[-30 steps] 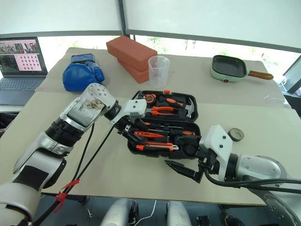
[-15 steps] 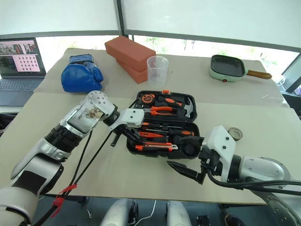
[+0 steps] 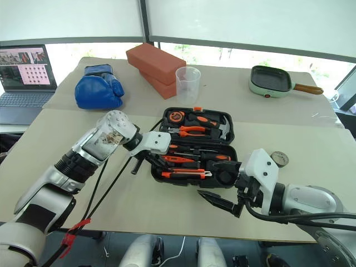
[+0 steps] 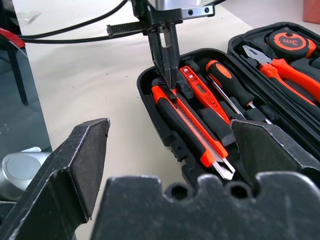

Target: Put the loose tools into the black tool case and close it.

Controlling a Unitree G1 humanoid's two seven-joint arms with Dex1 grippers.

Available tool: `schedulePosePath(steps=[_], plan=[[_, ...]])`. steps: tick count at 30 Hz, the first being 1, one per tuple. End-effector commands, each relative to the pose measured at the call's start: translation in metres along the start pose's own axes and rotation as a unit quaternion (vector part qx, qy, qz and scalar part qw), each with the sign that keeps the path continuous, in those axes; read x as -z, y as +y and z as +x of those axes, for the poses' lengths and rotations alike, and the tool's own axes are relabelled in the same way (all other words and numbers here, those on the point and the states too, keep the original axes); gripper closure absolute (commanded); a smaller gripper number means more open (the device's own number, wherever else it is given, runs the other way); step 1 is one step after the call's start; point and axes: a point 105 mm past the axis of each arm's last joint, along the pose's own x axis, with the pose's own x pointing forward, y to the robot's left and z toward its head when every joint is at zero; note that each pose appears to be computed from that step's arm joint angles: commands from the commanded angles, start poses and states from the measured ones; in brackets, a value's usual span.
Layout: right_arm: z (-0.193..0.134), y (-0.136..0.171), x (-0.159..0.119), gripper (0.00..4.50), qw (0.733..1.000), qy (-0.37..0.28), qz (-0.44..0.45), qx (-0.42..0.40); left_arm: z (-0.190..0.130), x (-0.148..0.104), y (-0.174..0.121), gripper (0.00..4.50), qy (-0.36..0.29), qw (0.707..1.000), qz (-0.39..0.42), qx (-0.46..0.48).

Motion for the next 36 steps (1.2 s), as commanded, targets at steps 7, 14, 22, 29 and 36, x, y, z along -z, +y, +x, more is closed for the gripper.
schedulePosePath(steps=[7, 14, 22, 29, 36], plan=[[-0.003, -0.003, -0.006, 0.00, 1.000, -0.010, -0.018, 0.012, 0.019, -0.035, 0.001, 4.46, -0.019, 0.998, 0.063, 0.015], [-0.006, -0.002, -0.001, 0.00, 1.000, -0.001, -0.012, 0.025, 0.040, -0.019, 0.000, 4.46, 0.017, 0.996, 0.078, 0.039], [-0.006, -0.001, 0.000, 0.00, 0.999, -0.001, -0.007, 0.034, 0.053, -0.004, 0.002, 4.46, 0.049, 0.994, 0.098, 0.032], [-0.009, 0.001, 0.008, 0.00, 0.999, 0.008, 0.006, 0.050, 0.027, -0.029, 0.012, 4.46, -0.054, 0.997, 0.051, -0.014], [-0.022, -0.008, 0.021, 0.00, 0.994, 0.034, 0.012, 0.101, -0.029, -0.037, 0.009, 4.46, -0.201, 0.977, -0.010, -0.067]])
